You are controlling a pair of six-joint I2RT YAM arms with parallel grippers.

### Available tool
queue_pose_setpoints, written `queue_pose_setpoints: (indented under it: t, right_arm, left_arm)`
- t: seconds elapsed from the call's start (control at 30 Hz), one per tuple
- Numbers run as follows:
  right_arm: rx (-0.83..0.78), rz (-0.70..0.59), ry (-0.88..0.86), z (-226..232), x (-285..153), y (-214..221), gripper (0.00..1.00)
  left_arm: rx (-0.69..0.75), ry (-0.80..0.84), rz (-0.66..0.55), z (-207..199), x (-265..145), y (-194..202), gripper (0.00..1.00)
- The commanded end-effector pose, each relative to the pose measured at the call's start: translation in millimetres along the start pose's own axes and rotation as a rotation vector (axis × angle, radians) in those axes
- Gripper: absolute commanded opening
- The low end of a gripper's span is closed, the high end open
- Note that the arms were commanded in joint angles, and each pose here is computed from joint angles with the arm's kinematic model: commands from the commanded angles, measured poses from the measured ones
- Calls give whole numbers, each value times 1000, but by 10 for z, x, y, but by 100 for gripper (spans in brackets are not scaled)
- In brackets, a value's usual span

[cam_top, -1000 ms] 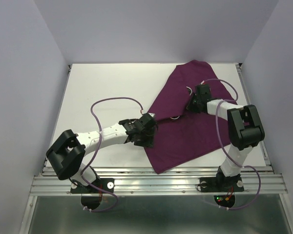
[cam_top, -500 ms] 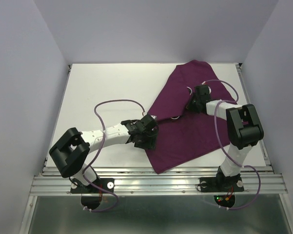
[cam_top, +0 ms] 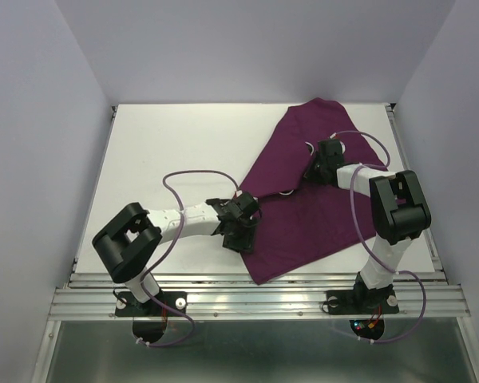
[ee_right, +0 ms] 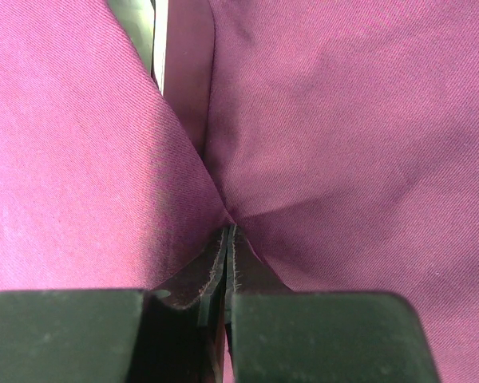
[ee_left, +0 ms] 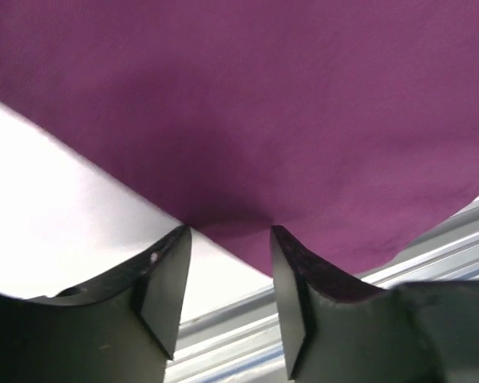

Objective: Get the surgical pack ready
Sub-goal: Pack the surgical kit at the center of the board.

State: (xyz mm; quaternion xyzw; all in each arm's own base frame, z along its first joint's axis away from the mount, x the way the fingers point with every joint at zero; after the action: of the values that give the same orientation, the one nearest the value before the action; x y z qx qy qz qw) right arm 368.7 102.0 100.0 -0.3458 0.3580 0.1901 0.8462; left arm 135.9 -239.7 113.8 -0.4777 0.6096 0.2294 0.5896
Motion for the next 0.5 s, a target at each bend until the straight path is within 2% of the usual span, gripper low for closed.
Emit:
queue_pose_setpoints:
  t: [0.0, 0.1, 0.23, 0.3, 0.33, 0.43, 0.47]
  right_arm:
    - [-27, 22, 113, -232, 64, 145, 1]
    - [-29, 16, 113, -224, 52, 133, 1]
    - [-32, 13, 114, -226, 46, 129, 1]
    - [-34, 17, 116, -239, 41, 139, 1]
    - [-32, 18, 116, -241, 42, 143, 1]
    - [-37, 26, 118, -261, 38, 160, 1]
    - [-41, 25, 114, -259, 27, 157, 1]
  left_arm:
    - [13, -10, 83, -65, 171, 79, 53]
    - [25, -21, 124, -83, 288, 101, 46]
    - [31, -36, 114, -89, 318, 65, 38]
    - [43, -33, 108, -101, 330, 32, 3]
    - [55, -38, 117, -94, 347, 32, 0]
    - [58, -85, 74, -91, 268, -50, 0]
    - [47, -83, 17, -137, 141, -153, 0]
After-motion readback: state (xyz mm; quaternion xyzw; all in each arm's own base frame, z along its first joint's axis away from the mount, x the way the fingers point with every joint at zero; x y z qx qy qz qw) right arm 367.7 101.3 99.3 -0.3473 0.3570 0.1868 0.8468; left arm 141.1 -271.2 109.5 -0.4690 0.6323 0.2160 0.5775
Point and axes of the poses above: each gripper's point midway between its finger pads, its own x axis out along the fingers, its own z axis along the line the jaws close on, y = z × x, the point moved 10 cm from there along -x, back along the fingers, and after that the axes turned 15 degrees about x, right-handed, at the moved point
